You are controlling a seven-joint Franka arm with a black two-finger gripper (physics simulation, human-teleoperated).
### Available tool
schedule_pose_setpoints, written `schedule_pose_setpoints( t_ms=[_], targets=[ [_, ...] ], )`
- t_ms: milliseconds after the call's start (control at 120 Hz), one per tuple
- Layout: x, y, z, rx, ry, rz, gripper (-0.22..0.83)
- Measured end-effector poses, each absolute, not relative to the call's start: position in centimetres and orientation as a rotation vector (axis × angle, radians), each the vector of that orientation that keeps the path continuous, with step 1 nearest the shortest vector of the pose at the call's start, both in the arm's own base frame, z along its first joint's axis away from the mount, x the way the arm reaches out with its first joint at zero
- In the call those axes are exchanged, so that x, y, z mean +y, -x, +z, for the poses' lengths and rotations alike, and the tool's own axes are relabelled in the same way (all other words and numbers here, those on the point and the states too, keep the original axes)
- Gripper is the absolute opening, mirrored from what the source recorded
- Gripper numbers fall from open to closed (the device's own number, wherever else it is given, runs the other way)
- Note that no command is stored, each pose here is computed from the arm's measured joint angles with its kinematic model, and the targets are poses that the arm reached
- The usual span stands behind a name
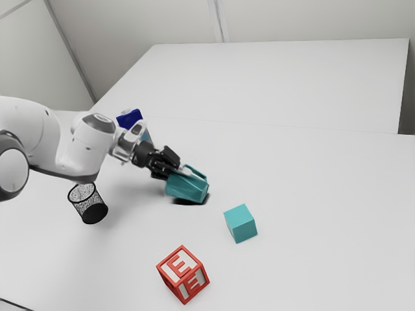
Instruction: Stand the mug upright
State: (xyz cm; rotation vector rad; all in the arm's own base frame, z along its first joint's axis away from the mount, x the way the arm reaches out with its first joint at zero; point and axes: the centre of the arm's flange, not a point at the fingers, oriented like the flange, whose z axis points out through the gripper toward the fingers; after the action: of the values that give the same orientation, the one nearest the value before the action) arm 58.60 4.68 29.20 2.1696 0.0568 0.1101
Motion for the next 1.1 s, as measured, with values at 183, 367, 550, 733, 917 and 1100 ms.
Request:
schedule_pose_setpoints(
  t_ms=[183,367,550,733,917,1100],
  targets=[
    [3.3,-59.0,30.5,0.031,-2.124,0.154,-0.09],
    [1.1,-60.9,36.5,-0.123,-2.149,0.255,-0.13],
    [-1.5,-66.2,40.4,-0.486,-2.434,0.280,-0.15],
    [-3.3,-69.3,37.8,-0.765,-2.756,0.254,-0.16],
    [-4.7,-71.1,38.2,-0.854,-2.918,0.359,-0.16],
    [-5.3,-71.4,37.5,-0.797,-2.977,0.374,-0.16]
  ],
)
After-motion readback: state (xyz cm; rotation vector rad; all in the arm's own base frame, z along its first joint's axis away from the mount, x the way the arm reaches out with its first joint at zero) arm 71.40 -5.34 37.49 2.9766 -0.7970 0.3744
